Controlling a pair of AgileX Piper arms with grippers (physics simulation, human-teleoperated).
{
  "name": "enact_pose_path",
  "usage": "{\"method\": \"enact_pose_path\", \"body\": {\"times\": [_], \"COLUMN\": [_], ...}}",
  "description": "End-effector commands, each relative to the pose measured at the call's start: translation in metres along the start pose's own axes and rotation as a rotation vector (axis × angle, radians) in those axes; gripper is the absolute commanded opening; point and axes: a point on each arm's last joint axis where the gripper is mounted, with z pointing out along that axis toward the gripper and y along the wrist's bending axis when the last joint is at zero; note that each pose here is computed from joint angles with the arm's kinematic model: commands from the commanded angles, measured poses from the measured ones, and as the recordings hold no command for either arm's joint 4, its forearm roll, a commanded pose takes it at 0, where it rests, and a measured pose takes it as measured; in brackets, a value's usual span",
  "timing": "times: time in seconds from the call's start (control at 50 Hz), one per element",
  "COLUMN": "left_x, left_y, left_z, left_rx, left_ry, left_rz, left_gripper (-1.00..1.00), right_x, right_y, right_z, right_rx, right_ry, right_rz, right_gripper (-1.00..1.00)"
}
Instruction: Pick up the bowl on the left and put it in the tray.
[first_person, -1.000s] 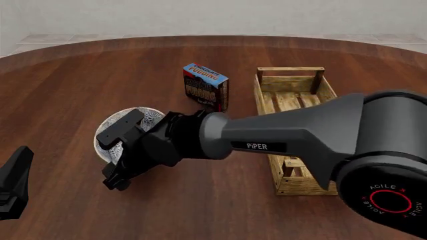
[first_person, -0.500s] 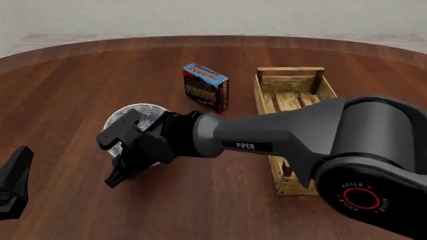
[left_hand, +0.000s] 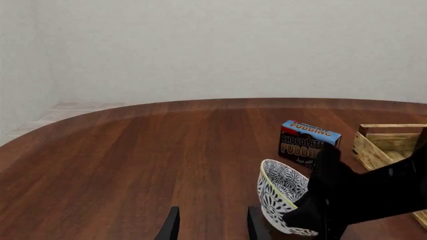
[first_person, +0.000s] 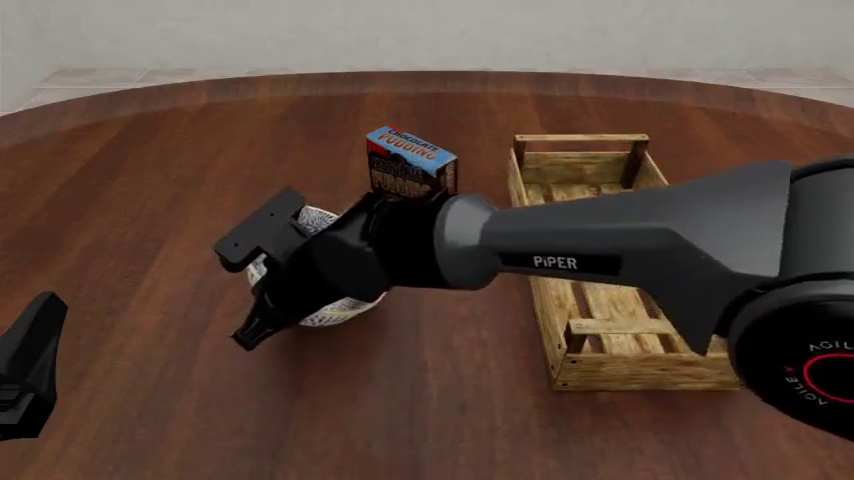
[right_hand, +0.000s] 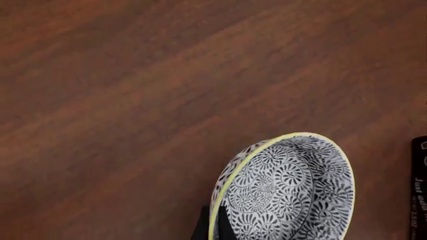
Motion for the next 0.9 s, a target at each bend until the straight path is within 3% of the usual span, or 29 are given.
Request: {"method": "enact_pose_path", "body": {"times": [0.02, 0.9], "left_x": [0.0, 0.0], "left_y": [0.0, 0.0], "left_z": [0.0, 0.0], "left_rx": [0.0, 0.0], "left_ry": [0.0, 0.0], "left_rz": [0.0, 0.0], "left_gripper": [1.0, 1.0], "right_x": [0.001, -0.01], "right_y": [-0.002, 0.012], "right_z": [-0.013, -0.051], "right_rx": [-0.001, -0.02], "right_ry": [-0.01, -0.045], "right_rz": [-0.003, -0.082], "right_gripper": [-1.0, -1.0]}}
